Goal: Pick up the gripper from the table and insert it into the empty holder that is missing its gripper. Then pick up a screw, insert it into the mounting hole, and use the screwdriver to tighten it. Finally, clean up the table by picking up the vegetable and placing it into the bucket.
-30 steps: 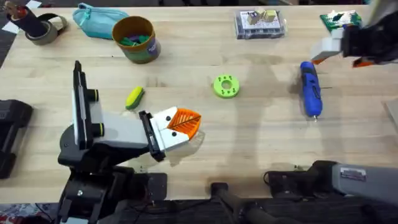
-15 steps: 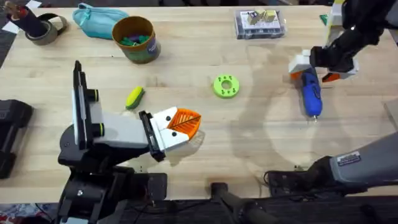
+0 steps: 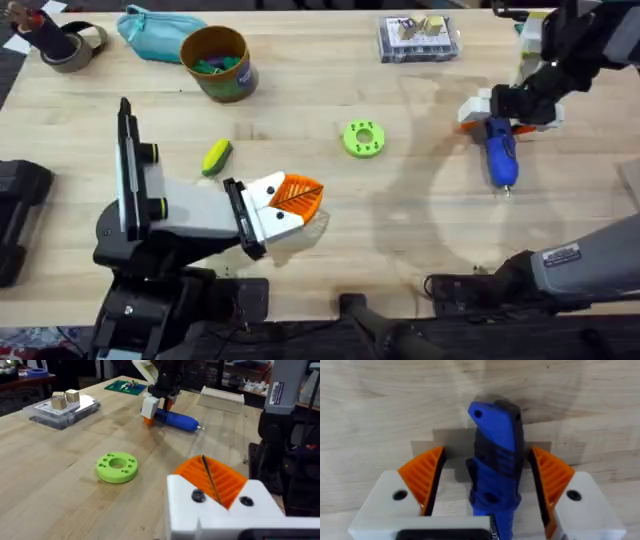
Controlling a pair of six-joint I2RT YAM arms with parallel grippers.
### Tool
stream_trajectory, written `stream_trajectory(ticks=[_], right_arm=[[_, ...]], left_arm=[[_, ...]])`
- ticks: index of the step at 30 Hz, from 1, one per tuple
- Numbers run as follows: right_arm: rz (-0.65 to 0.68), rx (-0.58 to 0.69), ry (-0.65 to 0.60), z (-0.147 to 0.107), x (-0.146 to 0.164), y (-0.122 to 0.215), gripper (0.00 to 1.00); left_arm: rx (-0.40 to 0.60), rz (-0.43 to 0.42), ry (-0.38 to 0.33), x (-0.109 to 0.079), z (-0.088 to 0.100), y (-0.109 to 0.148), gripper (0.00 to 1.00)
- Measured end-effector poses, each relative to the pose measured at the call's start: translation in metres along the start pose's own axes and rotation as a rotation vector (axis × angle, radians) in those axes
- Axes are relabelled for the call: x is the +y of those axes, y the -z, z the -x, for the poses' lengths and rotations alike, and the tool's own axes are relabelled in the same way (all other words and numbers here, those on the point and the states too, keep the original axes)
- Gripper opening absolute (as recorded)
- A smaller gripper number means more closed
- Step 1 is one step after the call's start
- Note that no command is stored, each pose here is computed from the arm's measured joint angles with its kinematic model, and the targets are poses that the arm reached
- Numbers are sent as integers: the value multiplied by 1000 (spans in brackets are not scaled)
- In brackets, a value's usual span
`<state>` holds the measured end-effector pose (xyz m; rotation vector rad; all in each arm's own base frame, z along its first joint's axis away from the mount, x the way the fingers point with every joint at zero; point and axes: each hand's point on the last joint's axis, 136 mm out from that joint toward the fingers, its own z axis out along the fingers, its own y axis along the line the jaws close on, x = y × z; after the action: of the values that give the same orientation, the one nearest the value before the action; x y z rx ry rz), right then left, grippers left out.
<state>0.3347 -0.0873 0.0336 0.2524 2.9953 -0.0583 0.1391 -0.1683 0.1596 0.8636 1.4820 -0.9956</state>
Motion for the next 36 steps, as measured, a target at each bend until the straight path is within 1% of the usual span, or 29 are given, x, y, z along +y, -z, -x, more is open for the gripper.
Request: stream_trajectory(ticks=[3, 4, 6, 8, 9, 10, 11, 12, 13, 23, 27, 29, 31, 34, 36], right_arm=[[10, 18, -5, -5, -6, 0, 951], [13, 21, -13, -7, -14, 0, 836], [12, 21, -18, -8, -19, 0, 744], [9, 20, -15, -7, -21, 0, 683], [4, 19, -14, -7, -22, 0, 623], [2, 18, -9, -7, -23, 0, 537], [-2, 19, -11, -7, -23, 0, 431], [-10, 18, -8, -7, -25, -1, 66], [-9, 24, -11, -9, -25, -2, 29], [-4, 24, -11, -10, -24, -1, 26], [21, 32, -6, -15, -16, 9, 26], [23, -4, 8, -10, -11, 24, 26], [21, -79, 27, 3, -5, 49, 26], [20, -262, 72, 36, 9, 105, 26], [41, -410, 114, 58, 26, 152, 26]], left_arm=[[0, 0, 0, 0, 0, 0, 9], [0, 0, 0, 0, 0, 0, 9], [0, 0, 0, 0, 0, 0, 9], [0, 0, 0, 0, 0, 0, 9], [0, 0, 0, 0, 0, 0, 9], [0, 0, 0, 0, 0, 0, 9], [0, 0, 0, 0, 0, 0, 9], [0, 0, 0, 0, 0, 0, 9], [0, 0, 0, 0, 0, 0, 9], [0, 0, 0, 0, 0, 0, 9], [0, 0, 0, 0, 0, 0, 9], [0, 0, 0, 0, 0, 0, 9], [0, 0, 0, 0, 0, 0, 9], [0, 0, 0, 0, 0, 0, 9], [0, 0, 0, 0, 0, 0, 9]])
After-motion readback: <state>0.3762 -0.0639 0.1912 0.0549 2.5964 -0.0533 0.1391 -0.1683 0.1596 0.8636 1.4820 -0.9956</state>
